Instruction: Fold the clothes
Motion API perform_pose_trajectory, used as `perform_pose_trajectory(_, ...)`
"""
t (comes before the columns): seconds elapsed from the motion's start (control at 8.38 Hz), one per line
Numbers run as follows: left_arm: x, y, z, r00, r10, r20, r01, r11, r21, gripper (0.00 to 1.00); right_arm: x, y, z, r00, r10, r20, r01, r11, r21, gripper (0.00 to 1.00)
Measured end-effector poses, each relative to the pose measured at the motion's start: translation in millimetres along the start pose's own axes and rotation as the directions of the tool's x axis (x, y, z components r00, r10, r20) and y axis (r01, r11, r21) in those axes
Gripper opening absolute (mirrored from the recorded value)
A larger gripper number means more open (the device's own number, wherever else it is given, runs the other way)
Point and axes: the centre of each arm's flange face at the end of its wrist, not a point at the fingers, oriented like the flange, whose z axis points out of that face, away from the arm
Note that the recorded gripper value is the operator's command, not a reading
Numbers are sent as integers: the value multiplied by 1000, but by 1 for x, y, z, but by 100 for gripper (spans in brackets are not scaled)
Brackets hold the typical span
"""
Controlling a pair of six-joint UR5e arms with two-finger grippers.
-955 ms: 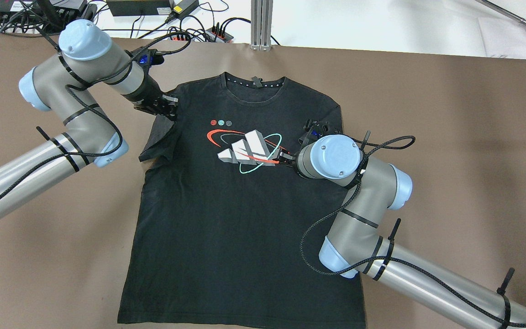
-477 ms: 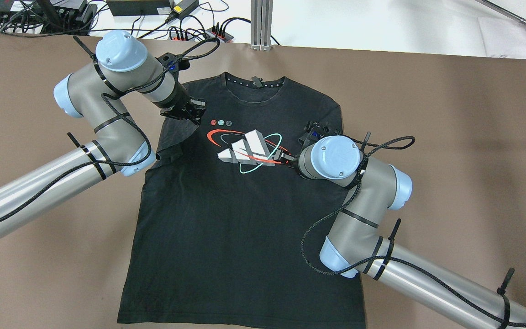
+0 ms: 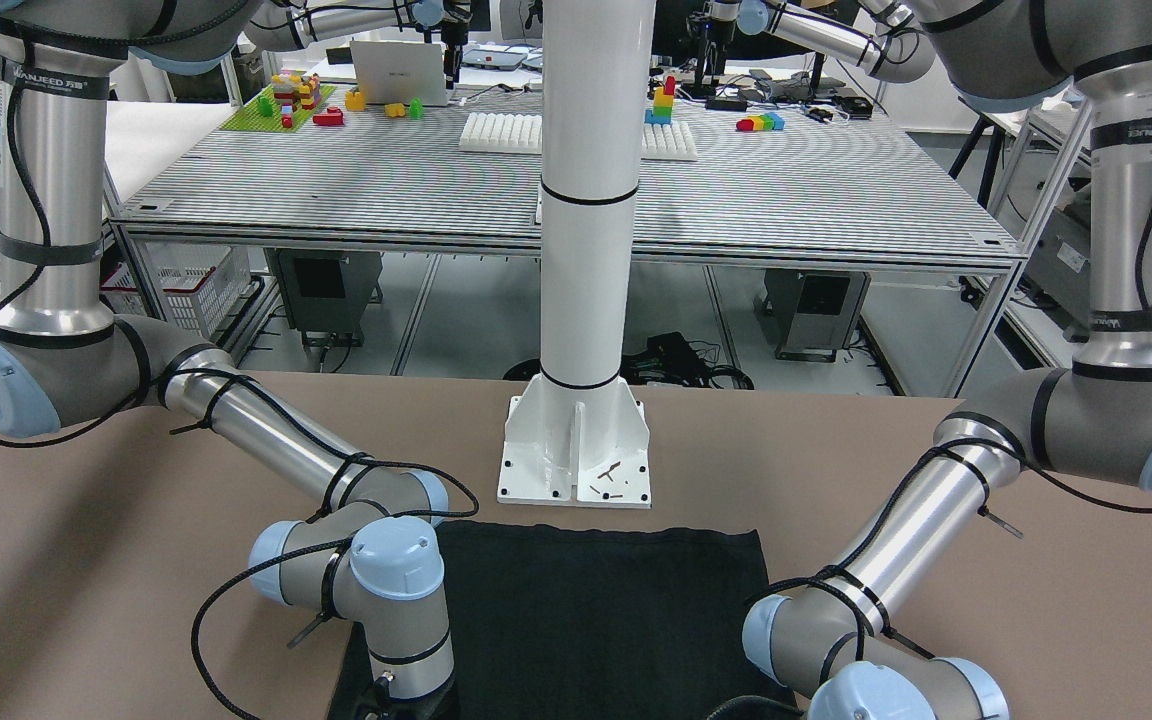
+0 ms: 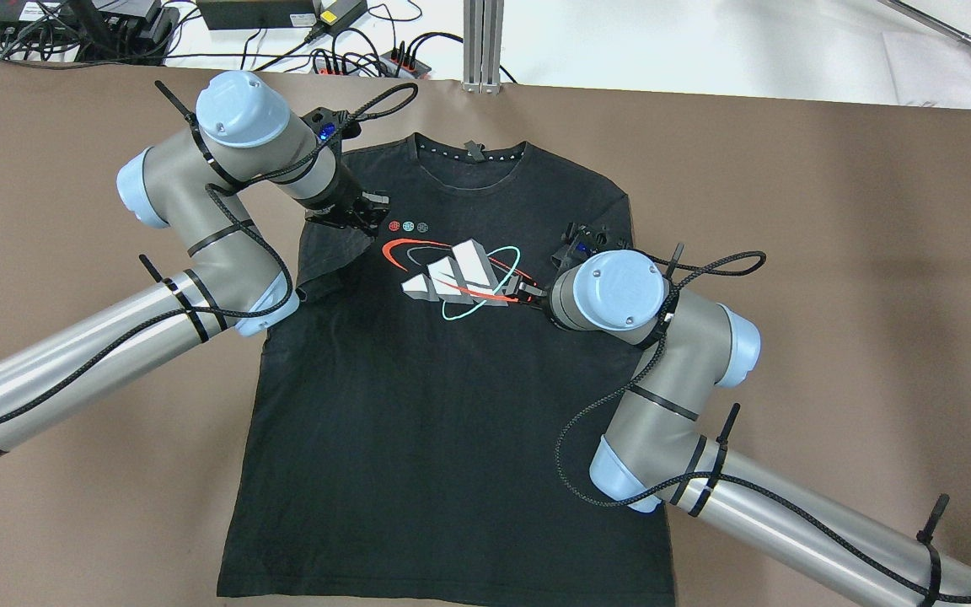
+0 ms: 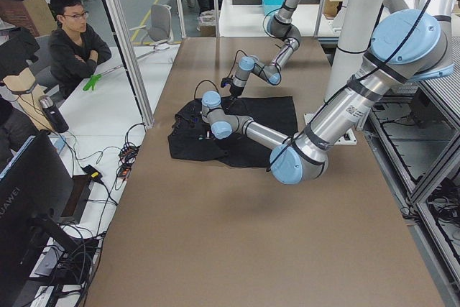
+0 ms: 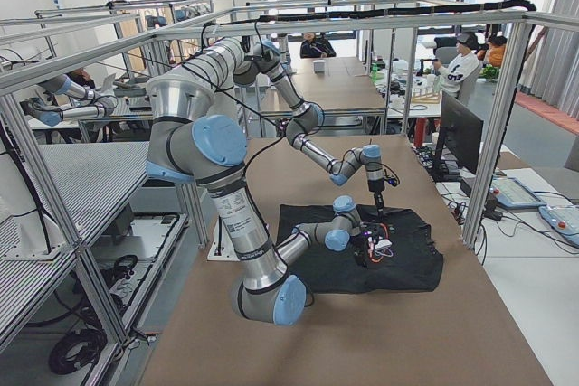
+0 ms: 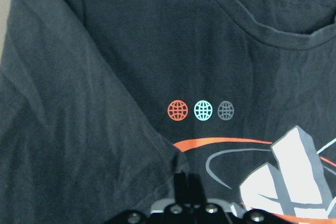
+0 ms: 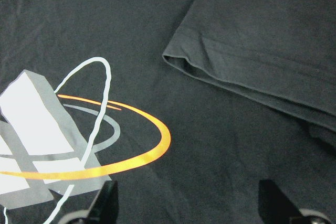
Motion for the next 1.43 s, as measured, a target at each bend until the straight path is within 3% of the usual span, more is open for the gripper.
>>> perform_pose_trajectory(0.36,7,30,-10,998,-65,-26,67,996,53,94,-7,1,-9,1000,9,20,-9,1000,-1,94)
perform_pose_trajectory(0.6,-12,109,-25,987,-140,-73,144,988,51,94,-6,4,-25,999,10,43,-9,1000,-7,94)
perform_pose_trajectory(0.84,-54,183,-49,973,-217,-79,220,975,32,94,8,14,-49,999,5,45,-5,1000,-18,94)
perform_pose_trajectory(1.07,-74,243,-68,962,-260,-81,265,963,54,94,36,61,-87,1000,-12,-10,12,999,-52,94)
perform_pose_trajectory(1.43,-86,272,-96,947,-307,-99,313,948,56,94,104,142,-132,996,67,-65,-71,995,-68,94)
